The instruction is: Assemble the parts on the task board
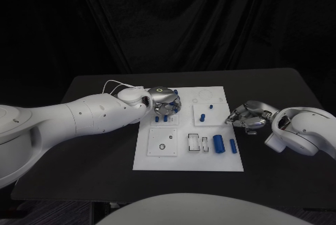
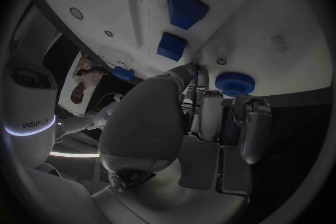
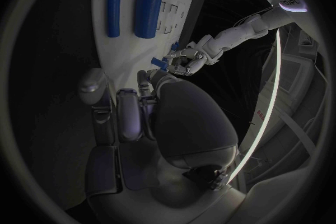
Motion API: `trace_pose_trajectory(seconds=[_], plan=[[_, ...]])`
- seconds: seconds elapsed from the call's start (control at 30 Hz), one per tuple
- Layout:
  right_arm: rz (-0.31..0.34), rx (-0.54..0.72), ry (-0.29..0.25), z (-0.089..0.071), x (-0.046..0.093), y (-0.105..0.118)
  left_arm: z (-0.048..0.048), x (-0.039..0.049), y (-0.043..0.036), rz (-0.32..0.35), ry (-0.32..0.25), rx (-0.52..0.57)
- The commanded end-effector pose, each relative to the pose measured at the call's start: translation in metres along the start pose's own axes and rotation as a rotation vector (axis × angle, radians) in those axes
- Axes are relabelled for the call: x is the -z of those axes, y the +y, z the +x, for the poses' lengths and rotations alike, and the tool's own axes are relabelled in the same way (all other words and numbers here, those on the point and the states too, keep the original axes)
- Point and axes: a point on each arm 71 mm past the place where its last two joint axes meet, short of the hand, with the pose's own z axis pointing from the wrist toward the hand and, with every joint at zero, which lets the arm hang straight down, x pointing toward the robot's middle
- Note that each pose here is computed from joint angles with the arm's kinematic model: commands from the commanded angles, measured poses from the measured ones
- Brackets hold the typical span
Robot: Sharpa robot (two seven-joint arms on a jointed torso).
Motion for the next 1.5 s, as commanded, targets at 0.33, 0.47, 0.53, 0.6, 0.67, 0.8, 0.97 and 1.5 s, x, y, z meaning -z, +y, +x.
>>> trace_pose_trajectory(seconds=[0.33, 0.47, 0.53, 0.6, 0.67, 0.8, 0.97, 1.5], plan=[[0.021, 0.003, 0.015, 0.001, 0.000, -0.003, -0.0057, 0.0148, 0.0016, 0.028, -0.111, -0.027], [0.025, 0.003, 0.015, 0.001, 0.000, -0.003, -0.0121, 0.0260, 0.0041, 0.017, -0.148, -0.030], [0.026, 0.003, 0.016, 0.000, 0.000, -0.004, -0.0169, 0.0325, 0.0061, 0.009, -0.165, -0.031], [0.027, 0.004, 0.017, 0.000, 0.000, -0.004, -0.0232, 0.0394, 0.0092, -0.006, -0.185, -0.019], [0.029, 0.004, 0.017, 0.000, 0.000, -0.004, -0.0271, 0.0446, 0.0127, -0.024, -0.196, 0.011], [0.033, 0.005, 0.019, 0.000, -0.001, -0.005, -0.0308, 0.0537, 0.0205, -0.050, -0.203, 0.046], [0.032, 0.006, 0.022, 0.000, -0.002, -0.005, -0.0283, 0.0615, 0.0273, -0.070, -0.176, 0.047], [0.033, 0.006, 0.023, -0.001, -0.002, -0.005, -0.0175, 0.0602, 0.0327, -0.102, -0.110, 0.044]])
